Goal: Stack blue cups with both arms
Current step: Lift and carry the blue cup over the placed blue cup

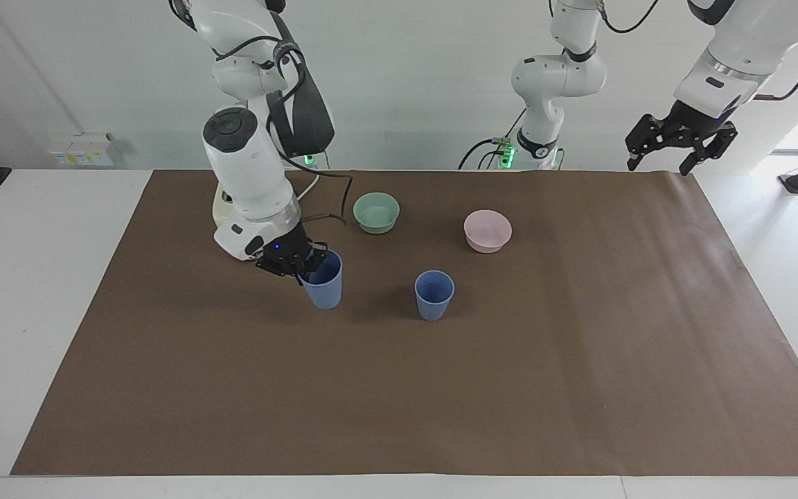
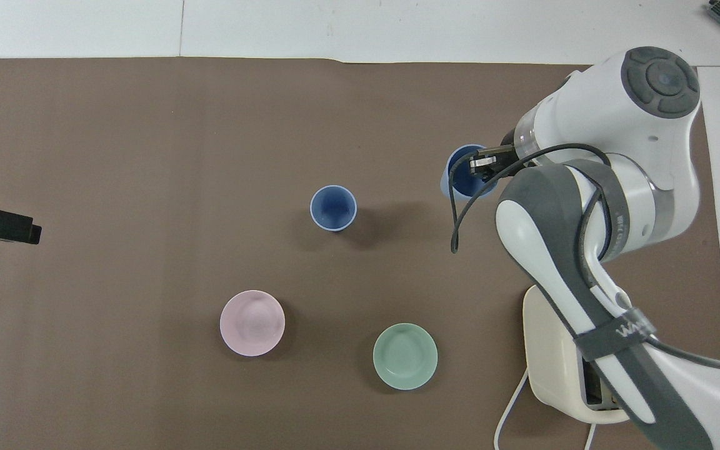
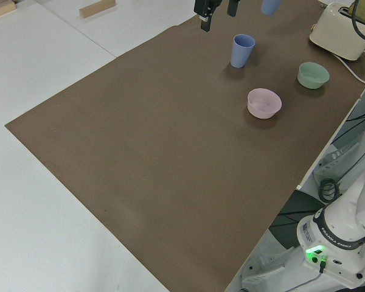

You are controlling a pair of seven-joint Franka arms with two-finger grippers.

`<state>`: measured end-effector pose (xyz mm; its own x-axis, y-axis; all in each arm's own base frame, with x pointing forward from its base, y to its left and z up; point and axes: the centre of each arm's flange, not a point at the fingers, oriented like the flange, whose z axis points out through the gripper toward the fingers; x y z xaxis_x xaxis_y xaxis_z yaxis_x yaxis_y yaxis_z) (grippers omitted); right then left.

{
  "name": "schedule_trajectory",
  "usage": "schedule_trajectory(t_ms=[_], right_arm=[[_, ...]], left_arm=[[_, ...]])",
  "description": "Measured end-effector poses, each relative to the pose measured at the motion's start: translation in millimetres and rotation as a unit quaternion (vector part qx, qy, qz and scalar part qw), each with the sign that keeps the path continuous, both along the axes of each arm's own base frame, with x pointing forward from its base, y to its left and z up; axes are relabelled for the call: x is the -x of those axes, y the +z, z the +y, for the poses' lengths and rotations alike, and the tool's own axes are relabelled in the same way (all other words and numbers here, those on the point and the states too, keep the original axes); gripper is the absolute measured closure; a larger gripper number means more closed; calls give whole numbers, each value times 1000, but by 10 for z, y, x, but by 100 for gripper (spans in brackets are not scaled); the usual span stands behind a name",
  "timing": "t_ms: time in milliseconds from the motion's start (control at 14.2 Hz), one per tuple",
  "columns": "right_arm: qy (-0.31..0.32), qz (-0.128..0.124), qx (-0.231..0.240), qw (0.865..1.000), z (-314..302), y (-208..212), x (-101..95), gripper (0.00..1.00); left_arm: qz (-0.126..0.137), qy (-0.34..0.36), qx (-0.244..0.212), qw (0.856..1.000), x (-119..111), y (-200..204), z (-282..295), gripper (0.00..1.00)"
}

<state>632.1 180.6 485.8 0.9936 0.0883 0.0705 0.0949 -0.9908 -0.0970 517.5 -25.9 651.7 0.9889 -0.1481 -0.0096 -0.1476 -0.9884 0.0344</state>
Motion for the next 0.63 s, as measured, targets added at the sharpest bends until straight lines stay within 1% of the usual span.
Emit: schedule_trajectory(t_ms=[211, 351, 632], right_arm=[[-8, -7, -8, 1000, 502, 97, 67, 96], [-12, -3, -12, 1000, 815, 185, 107, 96], [6, -7, -16, 1000, 1260, 329, 210, 96]], left_arm=[[0, 0, 0, 1000, 0, 0, 0, 0], [0, -1, 0, 1000, 1, 0, -13, 0], [0, 2, 0, 1000, -1, 0, 22, 0]])
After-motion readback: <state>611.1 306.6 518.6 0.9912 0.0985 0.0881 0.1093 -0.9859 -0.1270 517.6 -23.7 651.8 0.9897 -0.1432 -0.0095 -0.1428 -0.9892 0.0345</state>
